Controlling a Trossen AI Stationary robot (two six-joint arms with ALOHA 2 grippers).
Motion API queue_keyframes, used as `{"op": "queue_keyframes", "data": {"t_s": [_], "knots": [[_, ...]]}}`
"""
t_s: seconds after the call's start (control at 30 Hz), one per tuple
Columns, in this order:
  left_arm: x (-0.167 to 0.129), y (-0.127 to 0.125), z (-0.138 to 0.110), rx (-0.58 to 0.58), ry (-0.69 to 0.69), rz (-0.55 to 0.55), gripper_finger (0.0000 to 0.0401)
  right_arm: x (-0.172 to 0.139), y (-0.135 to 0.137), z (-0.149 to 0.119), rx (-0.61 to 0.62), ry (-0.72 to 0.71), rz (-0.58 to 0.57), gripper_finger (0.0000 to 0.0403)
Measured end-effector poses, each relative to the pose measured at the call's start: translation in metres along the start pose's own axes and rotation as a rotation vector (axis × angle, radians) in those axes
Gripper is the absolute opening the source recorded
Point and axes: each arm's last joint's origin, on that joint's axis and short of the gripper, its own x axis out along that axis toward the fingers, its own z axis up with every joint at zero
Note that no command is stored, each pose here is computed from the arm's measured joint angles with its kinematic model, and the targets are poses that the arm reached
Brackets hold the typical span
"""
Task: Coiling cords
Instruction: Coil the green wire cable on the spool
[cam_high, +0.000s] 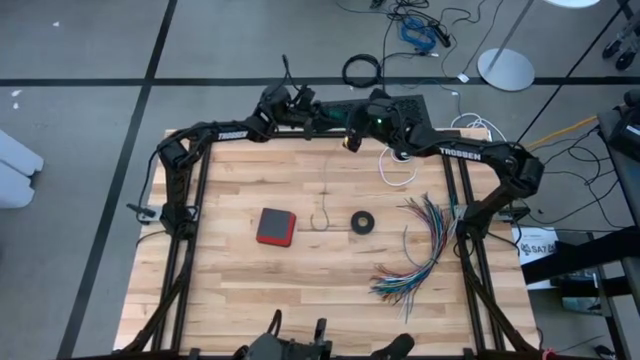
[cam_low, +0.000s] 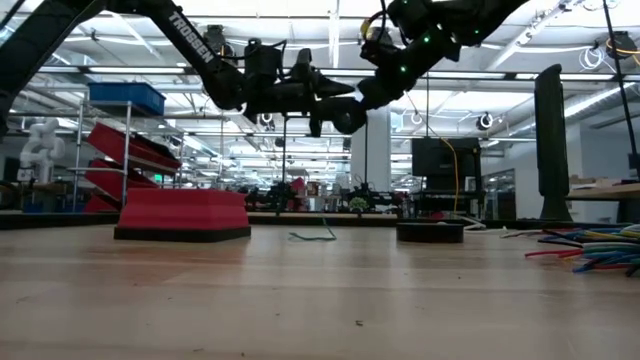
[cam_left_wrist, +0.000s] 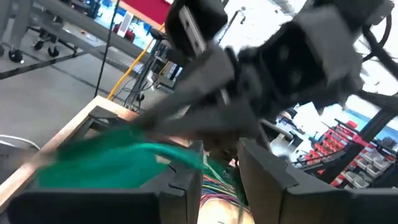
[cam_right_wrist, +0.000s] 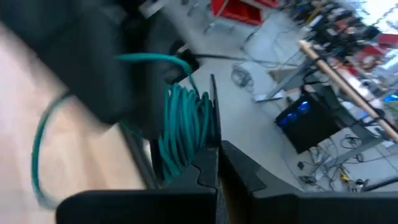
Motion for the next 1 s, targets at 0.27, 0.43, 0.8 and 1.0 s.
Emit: {"op": "queue_keyframes", "data": {"t_s": [0.27,0.43,0.8,1.0], "knots": [[0.022,-0.016,-0.010,-0.002,0.006,-0.018,0.0111,0.001,-0.006,0.009,0.073,-0.100,-0.046,0.0000],[0.031,-0.024,-0.014,0.034,-0.001,-0.024,0.0111,0.001,-0.008,0.011,0.083,-0.128,-0.055,0.0000],[0.029,-0.033,-0.004,0.118,-0.054,-0.052,0.0111,0.002,-0.023,0.017,0.148,-0.243,-0.081,0.0000],[0.010,-0.037,0.014,0.115,-0.022,-0.109,0.0112,0.002,-0.021,0.013,0.093,-0.189,-0.069,0.0000]]}}
